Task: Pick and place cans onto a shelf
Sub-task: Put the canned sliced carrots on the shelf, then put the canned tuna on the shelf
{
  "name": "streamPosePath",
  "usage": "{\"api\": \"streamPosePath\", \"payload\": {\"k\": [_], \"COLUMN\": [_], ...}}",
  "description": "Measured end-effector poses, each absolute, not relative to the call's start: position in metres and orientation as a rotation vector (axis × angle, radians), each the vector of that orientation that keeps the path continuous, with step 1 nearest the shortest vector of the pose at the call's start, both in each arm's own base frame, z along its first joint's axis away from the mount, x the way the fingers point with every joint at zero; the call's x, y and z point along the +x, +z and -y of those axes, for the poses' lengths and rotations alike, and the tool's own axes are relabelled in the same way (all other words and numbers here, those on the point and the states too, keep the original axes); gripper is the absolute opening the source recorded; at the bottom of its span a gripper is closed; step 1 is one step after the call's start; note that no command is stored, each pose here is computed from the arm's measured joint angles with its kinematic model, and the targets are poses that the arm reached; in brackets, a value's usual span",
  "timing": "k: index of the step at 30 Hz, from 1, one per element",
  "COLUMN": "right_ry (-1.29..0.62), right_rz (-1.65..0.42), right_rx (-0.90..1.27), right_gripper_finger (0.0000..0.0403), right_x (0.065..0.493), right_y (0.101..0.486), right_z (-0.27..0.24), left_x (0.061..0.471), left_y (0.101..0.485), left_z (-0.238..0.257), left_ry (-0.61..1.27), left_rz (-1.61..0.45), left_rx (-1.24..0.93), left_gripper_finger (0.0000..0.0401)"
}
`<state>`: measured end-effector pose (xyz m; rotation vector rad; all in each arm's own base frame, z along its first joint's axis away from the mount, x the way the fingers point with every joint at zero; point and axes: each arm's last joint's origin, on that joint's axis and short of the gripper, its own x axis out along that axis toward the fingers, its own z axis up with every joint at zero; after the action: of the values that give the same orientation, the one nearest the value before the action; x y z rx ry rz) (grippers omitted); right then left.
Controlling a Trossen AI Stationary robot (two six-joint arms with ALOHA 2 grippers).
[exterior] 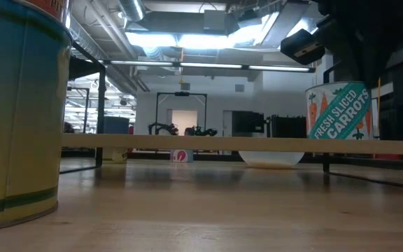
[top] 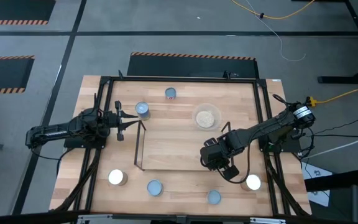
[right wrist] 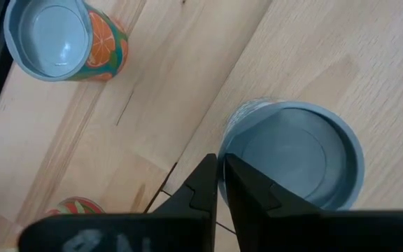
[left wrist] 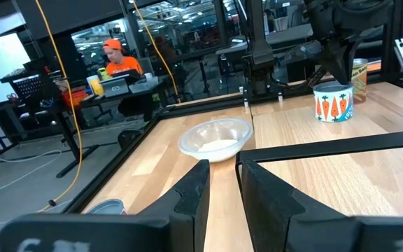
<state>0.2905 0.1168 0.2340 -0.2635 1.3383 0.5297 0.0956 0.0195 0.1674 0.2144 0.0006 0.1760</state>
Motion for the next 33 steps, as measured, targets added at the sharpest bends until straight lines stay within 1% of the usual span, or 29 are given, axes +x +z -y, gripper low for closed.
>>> {"api": "streamPosePath", "payload": {"k": [3, 9, 13, 28, 33], "right_ry": [0.530, 0.529, 0.530, 0.499, 0.497], "right_rz": [-1.338, -1.346, -1.346, -1.332, -1.293], "right_rx": [-0.263, -0.264, -0.265, -0.287, -0.288], "right_gripper_finger": [0.0054, 0.0105, 0.0127, 0.0131, 0.0131], "right_x": [0.290, 0.290, 0.290, 0.291, 0.296], "right_y": [0.234, 0.234, 0.234, 0.235, 0.246], "right_z": [-0.117, -0.116, -0.117, -0.115, -0.116], "left_x": [0.096, 0.096, 0.096, 0.096, 0.096], "left_y": [0.167, 0.167, 0.167, 0.167, 0.167], "left_z": [-0.020, -0.020, -0.020, -0.020, -0.020], "left_ry": [0.176, 0.176, 0.176, 0.176, 0.176], "left_rz": [0.000, 0.000, 0.000, 0.000, 0.000], "left_rx": [0.214, 0.215, 0.215, 0.215, 0.215], "left_gripper_finger": [0.0078, 0.0078, 0.0078, 0.0078, 0.0078]}}
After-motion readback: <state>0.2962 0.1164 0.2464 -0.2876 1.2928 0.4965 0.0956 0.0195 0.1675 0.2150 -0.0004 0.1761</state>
